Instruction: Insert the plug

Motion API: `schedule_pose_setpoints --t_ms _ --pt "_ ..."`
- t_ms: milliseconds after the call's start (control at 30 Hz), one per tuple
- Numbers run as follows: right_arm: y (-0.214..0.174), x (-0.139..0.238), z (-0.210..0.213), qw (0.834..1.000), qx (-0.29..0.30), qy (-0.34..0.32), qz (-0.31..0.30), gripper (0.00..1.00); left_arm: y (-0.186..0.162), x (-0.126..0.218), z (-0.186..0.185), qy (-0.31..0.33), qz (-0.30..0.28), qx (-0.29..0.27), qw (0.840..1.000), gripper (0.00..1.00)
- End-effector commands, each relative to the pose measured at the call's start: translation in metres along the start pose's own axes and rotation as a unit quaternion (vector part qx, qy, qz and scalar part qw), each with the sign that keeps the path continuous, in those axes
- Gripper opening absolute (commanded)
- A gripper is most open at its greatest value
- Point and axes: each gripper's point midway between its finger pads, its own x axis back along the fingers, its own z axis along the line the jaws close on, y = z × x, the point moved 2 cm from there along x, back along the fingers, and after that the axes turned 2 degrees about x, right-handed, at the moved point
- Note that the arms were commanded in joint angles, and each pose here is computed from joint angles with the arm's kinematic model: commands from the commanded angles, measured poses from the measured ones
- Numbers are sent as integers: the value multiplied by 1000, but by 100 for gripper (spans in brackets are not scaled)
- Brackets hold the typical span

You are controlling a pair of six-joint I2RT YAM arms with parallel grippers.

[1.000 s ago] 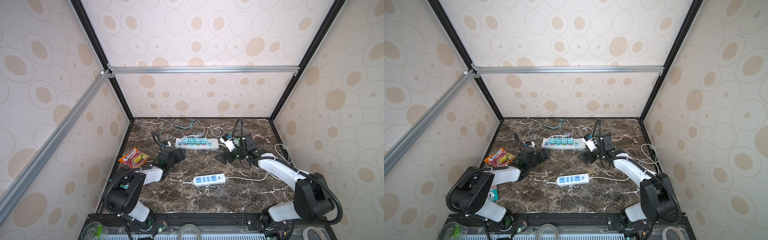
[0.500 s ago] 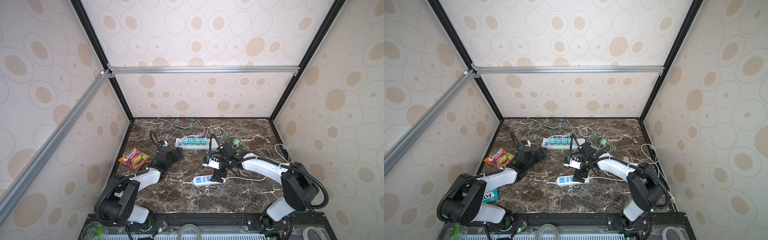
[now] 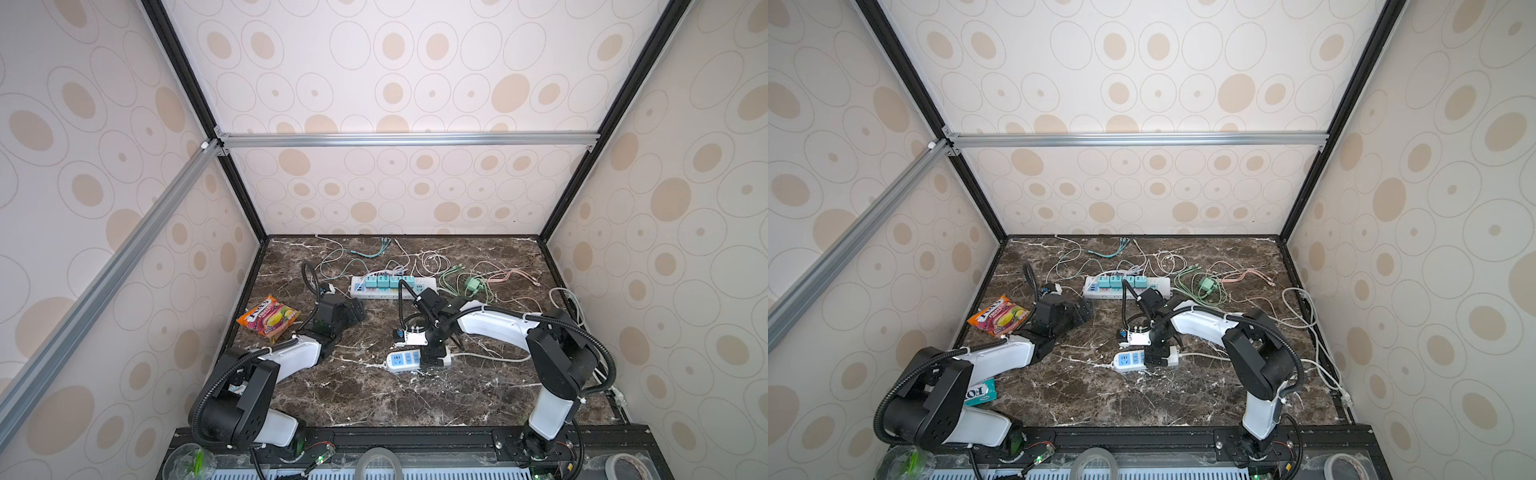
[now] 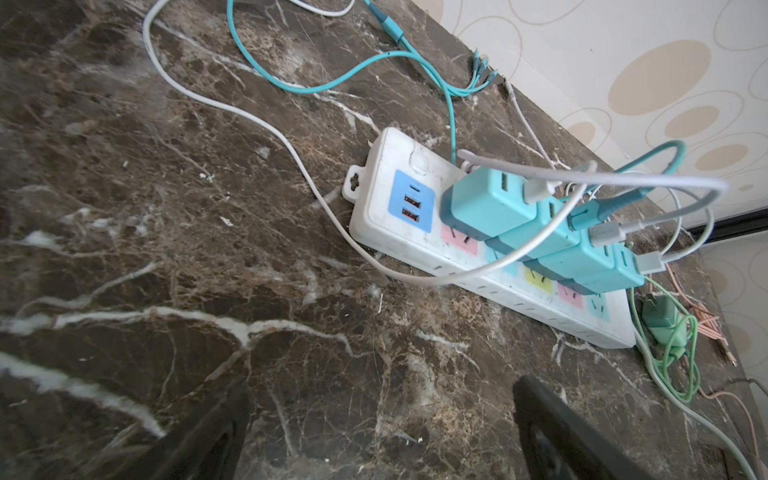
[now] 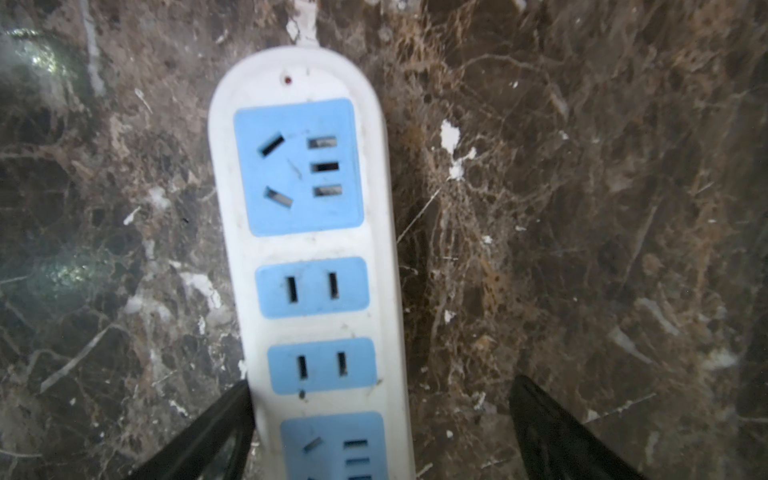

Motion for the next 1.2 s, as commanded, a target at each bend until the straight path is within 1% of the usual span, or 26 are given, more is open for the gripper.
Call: schedule_pose_setpoints --t_ms 0,133,167,300,433,633,800,833,900,967,1000,1100,1167 --pt "-7 -3 2 999 8 5 33 87 11 0 -4 2 -12 -6 1000 98" --pt "-14 -5 0 999 -15 -18 42 73 12 -1 -4 7 -9 -12 1000 98" --pt "-17 -5 1 999 -15 -21 46 71 12 -2 -5 7 -8 -14 1000 98" --pt "-29 -6 3 998 -6 -23 56 68 13 -3 -8 5 -1 -20 1000 98" --pt "-37 -2 -4 998 -17 -24 57 60 13 -4 -9 5 1 -22 1000 98" --pt "-51 1 -10 998 -8 -21 62 59 9 -8 -8 7 8 -18 1000 98" --pt "-59 3 -12 997 -1 -21 72 62 7 -9 -8 6 12 -19 1000 98" --pt "-58 4 -13 997 0 -21 70 64 8 -9 -8 7 12 -19 1000 98" --pt "-54 8 -10 998 2 -14 58 73 9 -9 -8 8 9 -18 1000 98" --pt "-41 18 -6 1000 -4 -7 22 84 12 -9 -9 10 5 -18 1000 98" --pt "-35 23 -6 1000 -9 -9 4 87 12 -9 -10 9 3 -18 1000 98" --pt "-20 43 -8 998 -27 -41 -43 91 9 -8 -4 25 9 -18 999 98" --pt "-18 56 -19 992 -54 -91 -66 94 9 -7 -3 37 7 -23 999 98"
